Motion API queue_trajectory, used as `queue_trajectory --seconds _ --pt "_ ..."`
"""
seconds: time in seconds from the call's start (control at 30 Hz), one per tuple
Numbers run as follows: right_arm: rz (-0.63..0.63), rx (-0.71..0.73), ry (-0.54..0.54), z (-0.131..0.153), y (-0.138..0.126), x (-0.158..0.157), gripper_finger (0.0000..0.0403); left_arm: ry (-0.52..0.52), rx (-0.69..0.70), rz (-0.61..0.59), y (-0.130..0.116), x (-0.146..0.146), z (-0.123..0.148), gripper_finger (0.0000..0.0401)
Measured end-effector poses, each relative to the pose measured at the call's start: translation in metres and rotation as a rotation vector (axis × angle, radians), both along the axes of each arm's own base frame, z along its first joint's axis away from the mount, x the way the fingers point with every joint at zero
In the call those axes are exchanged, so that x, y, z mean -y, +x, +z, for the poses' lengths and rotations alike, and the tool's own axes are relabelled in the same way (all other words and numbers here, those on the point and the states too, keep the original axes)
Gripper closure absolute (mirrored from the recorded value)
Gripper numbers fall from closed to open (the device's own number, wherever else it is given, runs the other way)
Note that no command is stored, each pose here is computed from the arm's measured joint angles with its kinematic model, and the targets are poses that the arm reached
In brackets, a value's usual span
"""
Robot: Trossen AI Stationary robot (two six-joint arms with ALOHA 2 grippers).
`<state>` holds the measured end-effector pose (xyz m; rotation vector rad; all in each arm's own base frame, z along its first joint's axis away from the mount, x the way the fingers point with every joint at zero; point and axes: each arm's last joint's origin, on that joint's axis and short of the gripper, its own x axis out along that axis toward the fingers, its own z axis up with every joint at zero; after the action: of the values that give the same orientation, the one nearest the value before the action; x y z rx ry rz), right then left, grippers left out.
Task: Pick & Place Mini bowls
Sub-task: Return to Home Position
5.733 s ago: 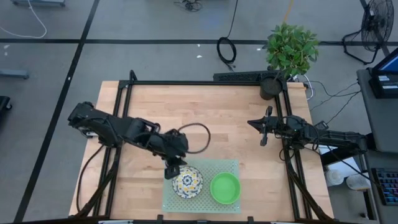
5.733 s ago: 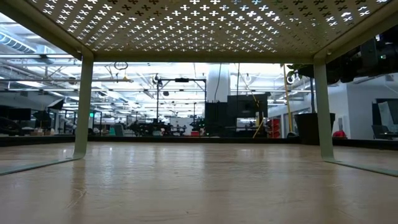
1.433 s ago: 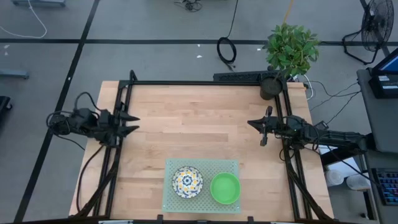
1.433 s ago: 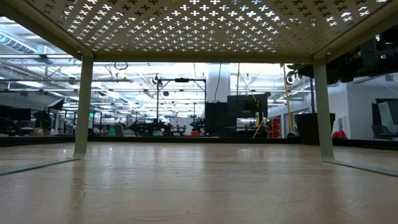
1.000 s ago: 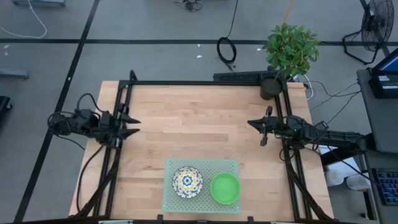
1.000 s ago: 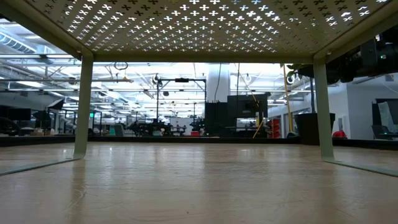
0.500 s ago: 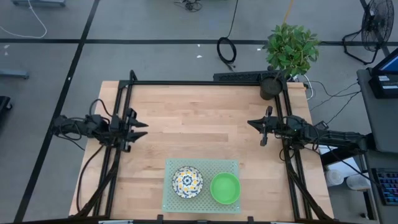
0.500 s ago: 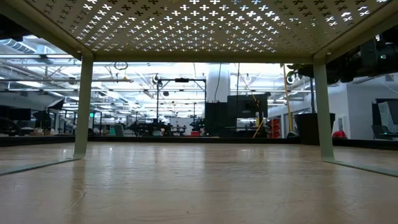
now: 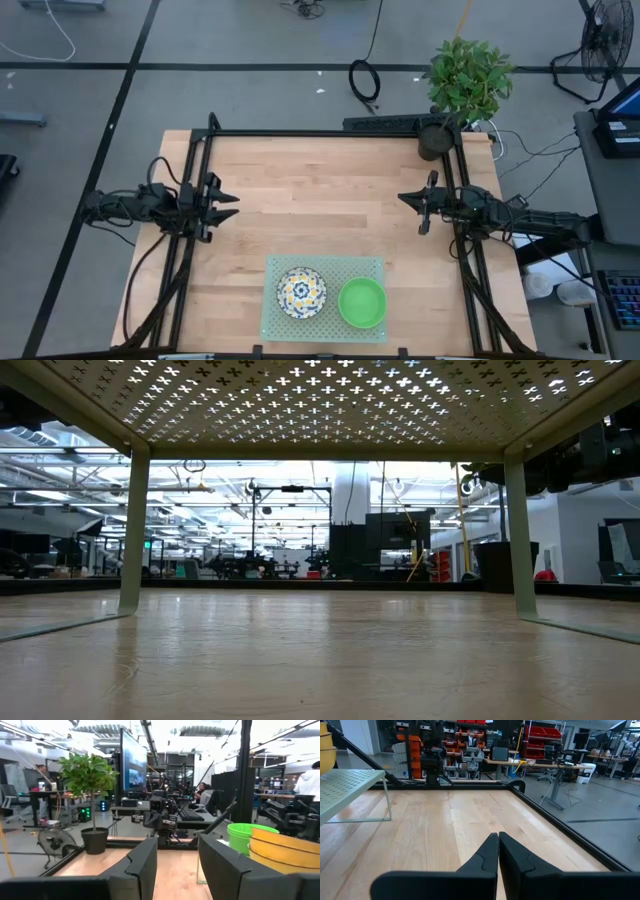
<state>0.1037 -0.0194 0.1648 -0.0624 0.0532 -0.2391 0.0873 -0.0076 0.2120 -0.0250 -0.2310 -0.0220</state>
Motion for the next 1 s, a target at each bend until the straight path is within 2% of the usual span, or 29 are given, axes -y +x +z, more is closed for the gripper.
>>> queue_trajectory --seconds 0.3,0.53,1.0 --pt "0.0 0.0 0.0 0.0 0.0 0.0 0.0403 -0.039 -0.002 0.047 0.007 -0.005 -0.024 0.0254" --pt "0.0 0.0 0.0 0.0 0.0 0.0 0.0403 -0.043 -0.001 0.019 0.007 -0.007 -0.023 0.0254" --pt "0.0 0.0 0.0 0.0 0.0 0.0 0.0403 -0.062 -0.082 0.06 0.009 -0.011 -0.03 0.0254"
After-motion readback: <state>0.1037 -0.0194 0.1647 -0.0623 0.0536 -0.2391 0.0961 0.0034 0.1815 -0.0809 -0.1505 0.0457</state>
